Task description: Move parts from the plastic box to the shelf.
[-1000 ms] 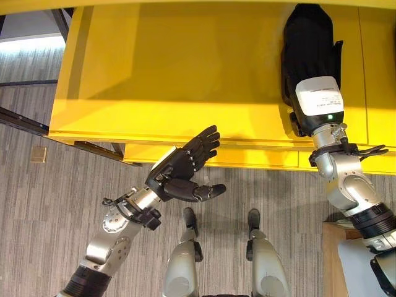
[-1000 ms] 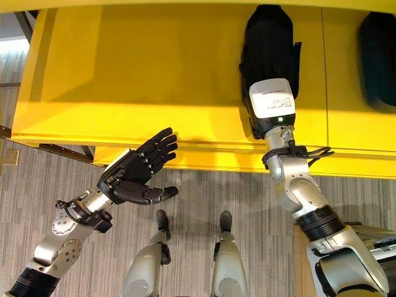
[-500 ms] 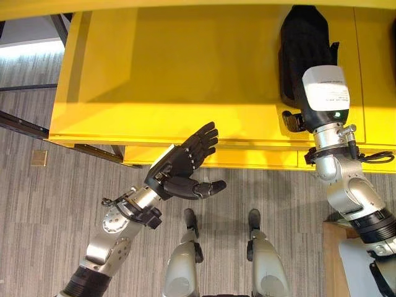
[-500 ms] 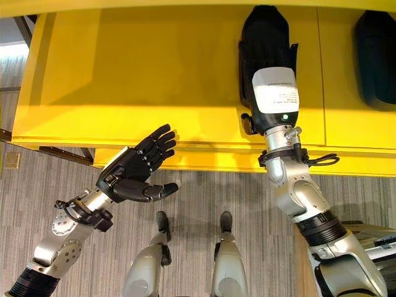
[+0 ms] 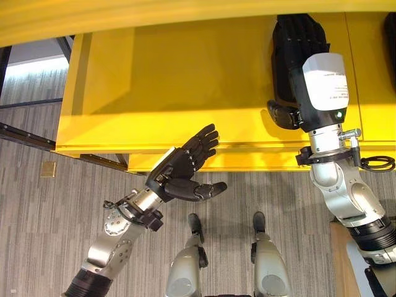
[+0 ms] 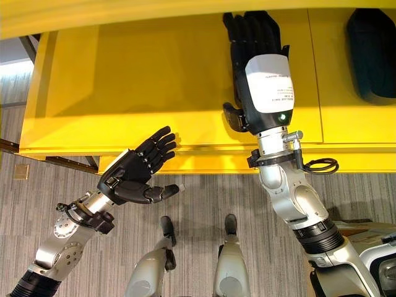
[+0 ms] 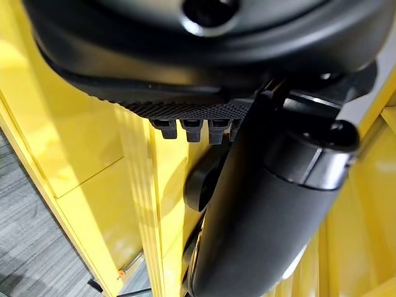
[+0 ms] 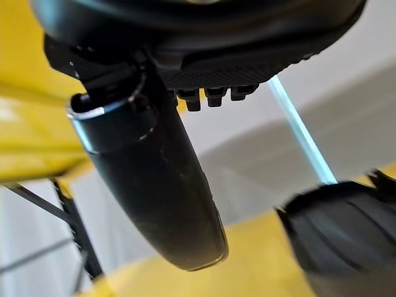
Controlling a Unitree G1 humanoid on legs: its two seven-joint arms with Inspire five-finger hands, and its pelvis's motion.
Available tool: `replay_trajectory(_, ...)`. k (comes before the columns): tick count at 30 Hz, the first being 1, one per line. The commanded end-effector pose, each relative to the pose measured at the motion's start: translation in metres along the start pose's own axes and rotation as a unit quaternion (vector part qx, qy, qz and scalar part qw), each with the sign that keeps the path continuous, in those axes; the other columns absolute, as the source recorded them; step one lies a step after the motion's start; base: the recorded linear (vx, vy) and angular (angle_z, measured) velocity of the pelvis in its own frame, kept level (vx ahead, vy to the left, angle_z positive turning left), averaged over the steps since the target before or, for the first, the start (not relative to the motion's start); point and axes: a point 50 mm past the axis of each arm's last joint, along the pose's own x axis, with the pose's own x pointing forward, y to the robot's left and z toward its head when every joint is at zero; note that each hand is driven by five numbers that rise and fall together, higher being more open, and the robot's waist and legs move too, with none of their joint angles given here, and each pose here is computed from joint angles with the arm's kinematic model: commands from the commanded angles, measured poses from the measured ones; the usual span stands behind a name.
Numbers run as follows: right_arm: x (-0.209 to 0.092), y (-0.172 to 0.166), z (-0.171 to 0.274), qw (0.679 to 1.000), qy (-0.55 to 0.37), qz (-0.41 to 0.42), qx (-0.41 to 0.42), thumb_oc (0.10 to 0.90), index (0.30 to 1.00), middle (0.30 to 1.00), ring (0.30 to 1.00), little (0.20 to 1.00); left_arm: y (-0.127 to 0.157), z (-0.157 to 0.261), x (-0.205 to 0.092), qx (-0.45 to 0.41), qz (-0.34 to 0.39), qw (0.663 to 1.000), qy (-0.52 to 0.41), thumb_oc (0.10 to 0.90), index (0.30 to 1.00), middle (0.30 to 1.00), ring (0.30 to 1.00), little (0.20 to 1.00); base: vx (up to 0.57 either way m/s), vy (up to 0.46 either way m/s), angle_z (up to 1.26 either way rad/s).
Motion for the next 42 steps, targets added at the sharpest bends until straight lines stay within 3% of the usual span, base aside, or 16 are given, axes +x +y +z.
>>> replay_trajectory(1,0.014,-0.04,0.014,0.986,-0.037,-0.157,0.043,0.9,1.0,1.0,1.0,1.0,-0.027,0.024,0.005,-0.012,-0.043,0.993,-0.114,0.9,1.0,1.0,1.0,1.0,0.03,0.035,0.01)
replay_trajectory(7,-0.036,-0.05,-0.025,0.965,0.089,-0.244,0.049,0.9,1.0,1.0,1.0,1.0,-0.025,0.016,-0.009,-0.028,-0.001,0.992,-0.12,0.9,1.0,1.0,1.0,1.0,0.08,0.081,0.02)
replay_trajectory(11,-0.121,-0.069,-0.074,0.925,0.26,-0.272,-0.05,0.9,1.0,1.0,1.0,1.0,-0.001,0.015,-0.035,-0.013,0.096,0.985,-0.14,0.9,1.0,1.0,1.0,1.0,0.1,0.188,-0.3)
replay_trajectory(12,-0.142,-0.072,-0.088,0.91,0.316,-0.26,-0.066,0.9,1.0,1.0,1.0,1.0,0.004,0.016,-0.04,-0.009,0.107,0.984,-0.142,0.9,1.0,1.0,1.0,1.0,0.08,0.204,-0.59)
replay_trajectory(14,-0.206,-0.072,-0.118,0.839,0.495,-0.222,-0.031,0.9,1.0,1.0,1.0,1.0,0.011,0.014,-0.051,-0.005,0.121,0.983,-0.139,0.9,1.0,1.0,1.0,1.0,0.13,0.27,-0.55)
replay_trajectory(16,-0.233,-0.071,-0.122,0.799,0.552,-0.238,0.0,0.9,1.0,1.0,1.0,1.0,0.014,0.011,-0.053,-0.048,0.127,0.98,-0.143,0.9,1.0,1.0,1.0,1.0,0.15,0.296,-0.34)
replay_trajectory(25,-0.297,-0.068,-0.119,0.721,0.663,-0.201,-0.017,0.9,1.0,1.0,1.0,1.0,0.006,0.011,-0.042,-0.03,0.106,0.985,-0.135,0.9,1.0,1.0,1.0,1.0,0.06,0.184,-0.18)
replay_trajectory(32,-0.3,-0.046,-0.124,0.698,0.693,-0.181,0.014,0.9,1.0,1.0,1.0,1.0,0.021,0.02,-0.051,0.009,0.165,0.978,-0.129,0.9,1.0,1.0,1.0,1.0,-0.2,-0.061,-1.08)
replay_trajectory(36,-0.266,-0.027,-0.136,0.718,0.67,-0.182,0.049,0.9,1.0,1.0,1.0,1.0,0.035,0.028,-0.058,0.038,0.221,0.964,-0.142,0.9,1.0,1.0,1.0,1.0,-0.41,-0.46,-0.74)
replay_trajectory(42,-0.26,-0.037,-0.141,0.732,0.661,-0.166,0.008,0.9,1.0,1.0,1.0,1.0,0.032,0.028,-0.057,-0.005,0.222,0.961,-0.168,0.9,1.0,1.0,1.0,1.0,-0.16,-0.236,-0.43)
